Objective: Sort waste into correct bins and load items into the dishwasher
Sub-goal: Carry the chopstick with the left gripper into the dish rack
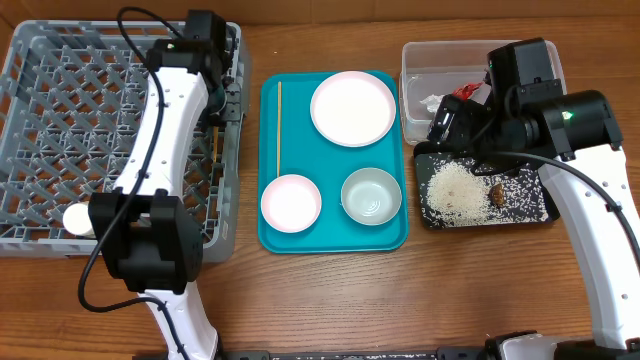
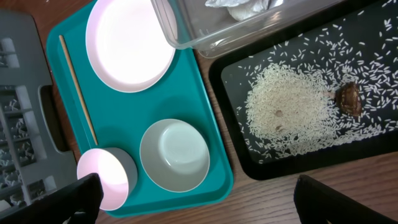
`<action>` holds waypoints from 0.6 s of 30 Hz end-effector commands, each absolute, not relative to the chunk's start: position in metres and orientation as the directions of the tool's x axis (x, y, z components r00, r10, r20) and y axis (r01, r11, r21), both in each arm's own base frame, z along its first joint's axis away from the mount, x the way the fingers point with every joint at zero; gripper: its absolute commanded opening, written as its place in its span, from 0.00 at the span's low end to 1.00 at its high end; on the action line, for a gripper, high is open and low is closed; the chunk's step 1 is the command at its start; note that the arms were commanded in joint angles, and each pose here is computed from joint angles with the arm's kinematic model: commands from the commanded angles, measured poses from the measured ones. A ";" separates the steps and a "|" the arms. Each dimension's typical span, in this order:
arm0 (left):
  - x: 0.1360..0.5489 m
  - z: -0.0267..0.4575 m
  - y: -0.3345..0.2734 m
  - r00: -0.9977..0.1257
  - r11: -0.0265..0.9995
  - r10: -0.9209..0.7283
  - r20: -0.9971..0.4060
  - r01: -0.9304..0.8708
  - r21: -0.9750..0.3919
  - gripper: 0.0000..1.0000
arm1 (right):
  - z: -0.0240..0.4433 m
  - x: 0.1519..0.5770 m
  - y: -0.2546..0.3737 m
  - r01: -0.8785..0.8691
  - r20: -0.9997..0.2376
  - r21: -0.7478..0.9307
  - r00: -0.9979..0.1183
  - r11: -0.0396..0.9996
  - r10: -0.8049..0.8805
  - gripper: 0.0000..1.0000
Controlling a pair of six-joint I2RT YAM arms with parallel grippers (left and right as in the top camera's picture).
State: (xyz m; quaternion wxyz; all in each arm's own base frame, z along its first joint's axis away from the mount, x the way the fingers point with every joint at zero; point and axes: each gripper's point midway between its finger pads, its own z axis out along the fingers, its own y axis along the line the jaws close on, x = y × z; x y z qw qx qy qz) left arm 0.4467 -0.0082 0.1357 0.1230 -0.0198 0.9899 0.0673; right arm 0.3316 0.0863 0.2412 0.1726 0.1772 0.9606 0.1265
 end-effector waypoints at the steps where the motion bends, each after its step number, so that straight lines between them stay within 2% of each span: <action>1: 0.443 0.125 -0.007 -0.975 0.988 0.023 -0.219 -0.010 0.151 0.04 | 0.257 0.332 0.086 0.285 -0.322 0.333 -0.861 0.899 0.393 1.00; 18: 0.454 0.118 0.006 -0.965 0.985 -0.005 -0.264 -0.051 0.167 0.06 | 0.257 0.332 0.086 0.285 -0.322 0.333 -0.861 0.899 0.393 1.00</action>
